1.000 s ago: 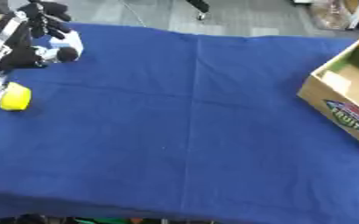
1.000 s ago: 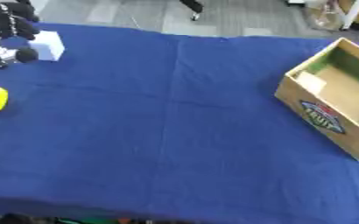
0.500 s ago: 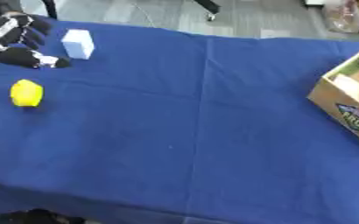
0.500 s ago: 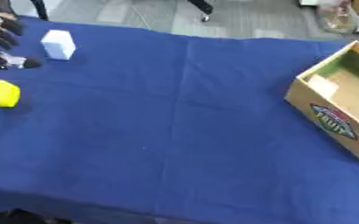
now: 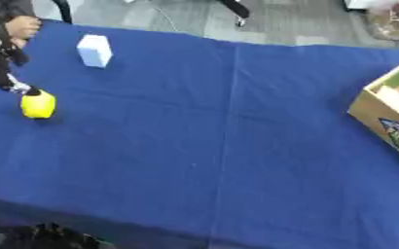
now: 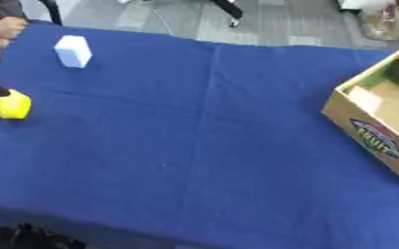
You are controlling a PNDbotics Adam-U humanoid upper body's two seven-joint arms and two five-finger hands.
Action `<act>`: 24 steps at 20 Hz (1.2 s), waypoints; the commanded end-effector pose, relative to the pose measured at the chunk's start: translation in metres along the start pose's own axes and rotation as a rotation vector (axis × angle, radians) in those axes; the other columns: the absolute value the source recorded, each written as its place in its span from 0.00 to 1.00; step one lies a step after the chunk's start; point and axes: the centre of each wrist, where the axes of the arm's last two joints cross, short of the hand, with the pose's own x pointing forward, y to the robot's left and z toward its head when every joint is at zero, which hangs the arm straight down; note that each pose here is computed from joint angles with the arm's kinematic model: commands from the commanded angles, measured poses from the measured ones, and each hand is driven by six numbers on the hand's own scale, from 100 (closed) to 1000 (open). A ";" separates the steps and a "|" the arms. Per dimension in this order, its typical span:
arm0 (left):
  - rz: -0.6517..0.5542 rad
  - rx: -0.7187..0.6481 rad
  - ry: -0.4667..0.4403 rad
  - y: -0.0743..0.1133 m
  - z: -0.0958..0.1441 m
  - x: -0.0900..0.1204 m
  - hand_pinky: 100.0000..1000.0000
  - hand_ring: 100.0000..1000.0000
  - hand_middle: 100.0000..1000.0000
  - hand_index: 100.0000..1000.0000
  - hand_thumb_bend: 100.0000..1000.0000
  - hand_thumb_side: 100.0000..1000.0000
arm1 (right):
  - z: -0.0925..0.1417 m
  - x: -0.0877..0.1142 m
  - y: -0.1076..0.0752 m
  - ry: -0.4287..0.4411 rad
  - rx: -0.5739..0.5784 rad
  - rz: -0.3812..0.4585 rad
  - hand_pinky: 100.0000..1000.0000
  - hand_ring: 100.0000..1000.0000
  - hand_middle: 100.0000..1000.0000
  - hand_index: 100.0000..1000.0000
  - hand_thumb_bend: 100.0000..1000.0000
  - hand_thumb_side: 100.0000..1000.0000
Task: Pick up the objects with one hand, pass them to the other hand, and then place them into the box on the other side of the table.
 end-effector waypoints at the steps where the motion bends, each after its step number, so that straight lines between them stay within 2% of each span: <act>1: -0.031 0.001 0.072 0.018 0.010 -0.014 0.71 0.65 0.67 0.78 0.44 0.16 | -0.001 -0.003 -0.007 0.004 -0.005 0.026 0.91 0.92 0.99 1.00 0.00 0.00; 7: -0.032 -0.019 0.107 0.000 -0.007 -0.019 0.71 0.66 0.68 0.79 0.40 0.16 | -0.001 -0.002 -0.005 0.013 -0.001 0.021 0.91 0.92 0.99 1.00 0.00 0.00; 14: -0.030 -0.020 0.096 -0.014 -0.021 -0.014 0.71 0.67 0.70 0.81 0.47 0.17 | -0.001 -0.001 -0.004 0.009 0.004 0.018 0.91 0.92 0.99 1.00 0.00 0.00; 17: -0.028 0.007 0.096 -0.020 -0.026 -0.012 0.70 0.65 0.68 0.80 0.45 0.16 | -0.001 -0.001 -0.003 0.009 0.005 0.015 0.91 0.92 0.99 1.00 0.00 0.00; 21: -0.025 0.068 0.086 -0.028 -0.032 -0.011 0.66 0.59 0.61 0.74 0.32 0.14 | -0.001 -0.001 -0.003 0.008 0.007 0.013 0.91 0.92 0.99 1.00 0.00 0.00; 22: -0.023 0.081 0.083 -0.029 -0.033 -0.011 0.63 0.55 0.57 0.70 0.22 0.14 | -0.001 -0.001 -0.003 0.008 0.007 0.013 0.91 0.92 0.99 1.00 0.00 0.00; 23: -0.018 0.097 0.078 -0.030 -0.033 -0.011 0.61 0.54 0.56 0.68 0.20 0.13 | -0.001 -0.001 -0.003 0.008 0.007 0.012 0.91 0.92 0.99 1.00 0.00 0.00; 24: -0.013 0.111 0.074 -0.032 -0.034 -0.011 0.58 0.51 0.53 0.65 0.14 0.13 | -0.001 -0.001 -0.003 0.009 0.007 0.012 0.91 0.92 0.99 1.00 0.00 0.00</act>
